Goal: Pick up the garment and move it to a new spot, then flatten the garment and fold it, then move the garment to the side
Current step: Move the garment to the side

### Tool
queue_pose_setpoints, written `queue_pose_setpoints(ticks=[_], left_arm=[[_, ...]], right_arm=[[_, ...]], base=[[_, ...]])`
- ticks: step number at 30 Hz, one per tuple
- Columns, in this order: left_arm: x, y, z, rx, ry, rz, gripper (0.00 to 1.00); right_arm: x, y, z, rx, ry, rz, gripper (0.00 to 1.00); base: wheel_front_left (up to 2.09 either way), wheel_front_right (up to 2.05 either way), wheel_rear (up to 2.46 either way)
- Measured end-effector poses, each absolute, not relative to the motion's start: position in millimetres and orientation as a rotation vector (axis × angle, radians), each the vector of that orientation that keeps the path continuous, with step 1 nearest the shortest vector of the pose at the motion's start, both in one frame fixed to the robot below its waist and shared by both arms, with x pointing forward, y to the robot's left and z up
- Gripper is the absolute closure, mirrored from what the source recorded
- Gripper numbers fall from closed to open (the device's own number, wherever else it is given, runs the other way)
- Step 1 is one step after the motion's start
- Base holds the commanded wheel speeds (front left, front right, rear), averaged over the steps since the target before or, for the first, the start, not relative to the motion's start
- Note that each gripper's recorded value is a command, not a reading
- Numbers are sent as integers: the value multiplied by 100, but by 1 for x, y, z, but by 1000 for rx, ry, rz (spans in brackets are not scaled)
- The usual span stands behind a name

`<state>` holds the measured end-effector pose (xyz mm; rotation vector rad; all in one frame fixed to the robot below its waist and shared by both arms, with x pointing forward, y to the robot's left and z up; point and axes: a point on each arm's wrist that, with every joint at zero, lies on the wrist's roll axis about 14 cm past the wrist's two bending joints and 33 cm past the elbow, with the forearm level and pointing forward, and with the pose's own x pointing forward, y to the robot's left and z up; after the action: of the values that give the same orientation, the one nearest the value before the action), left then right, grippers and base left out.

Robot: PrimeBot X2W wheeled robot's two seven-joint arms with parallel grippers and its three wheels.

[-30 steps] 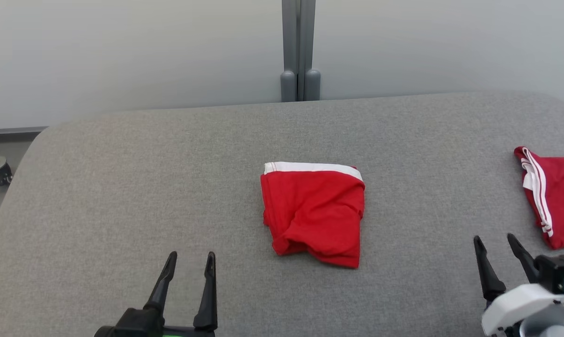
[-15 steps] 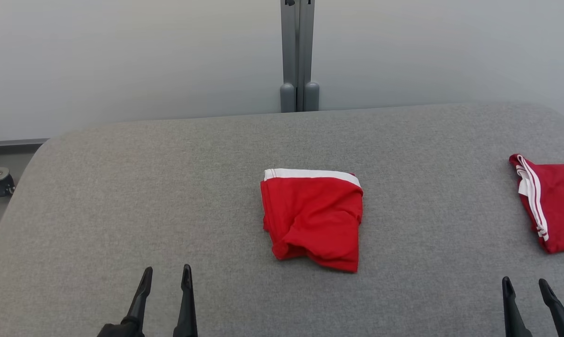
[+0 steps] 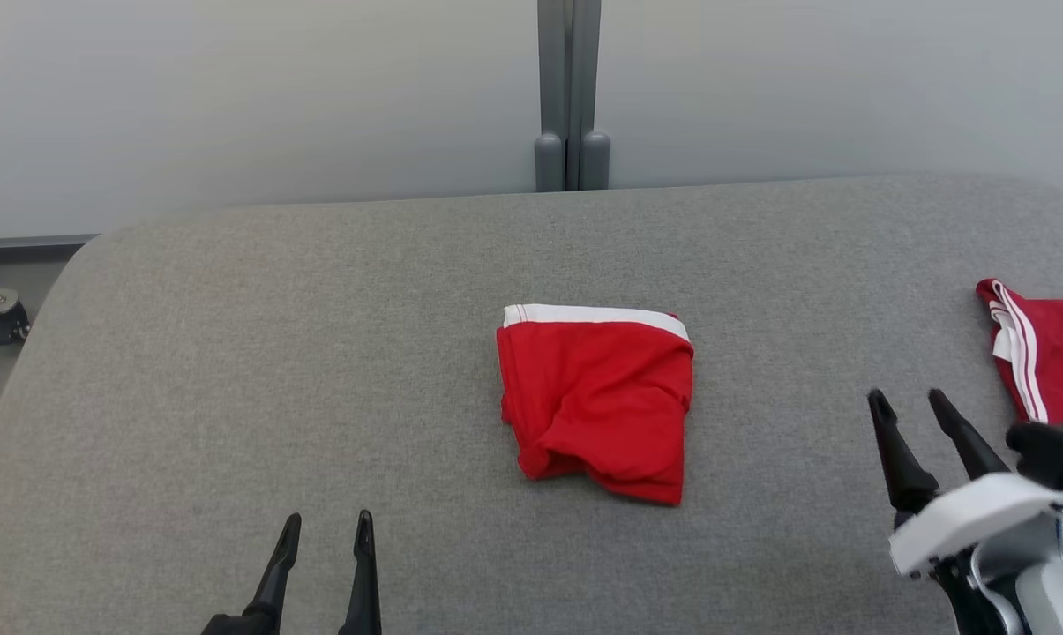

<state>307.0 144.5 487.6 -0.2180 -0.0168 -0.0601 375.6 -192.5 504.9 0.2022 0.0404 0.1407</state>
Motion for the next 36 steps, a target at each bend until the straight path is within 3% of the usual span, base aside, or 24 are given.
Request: queue_pose_setpoints(ticks=[10, 20, 21, 22, 28, 36], left_arm=[[331, 130, 485, -241, 1, -102, 0], [348, 142, 485, -273, 6, -37, 0], [348, 144, 483, -274, 14, -27, 0], [347, 145, 481, -275, 20, -18, 0], [348, 148, 473, -288, 44, 7, 0], [360, 124, 477, -305, 36, -75, 0]], right_arm=[[433, -96, 478, 382, 494, 387, 0], [452, -54, 402, 423, 797, 383, 0], [456, -50, 401, 448, 796, 382, 86], [462, -48, 402, 465, 784, 380, 100], [489, -35, 433, 450, 689, 437, 100], [506, -99, 497, 293, 601, 413, 100]], base=[[0, 0, 0], [0, 0, 0], [0, 0, 0], [0, 0, 0], [0, 0, 0], [0, 0, 0]])
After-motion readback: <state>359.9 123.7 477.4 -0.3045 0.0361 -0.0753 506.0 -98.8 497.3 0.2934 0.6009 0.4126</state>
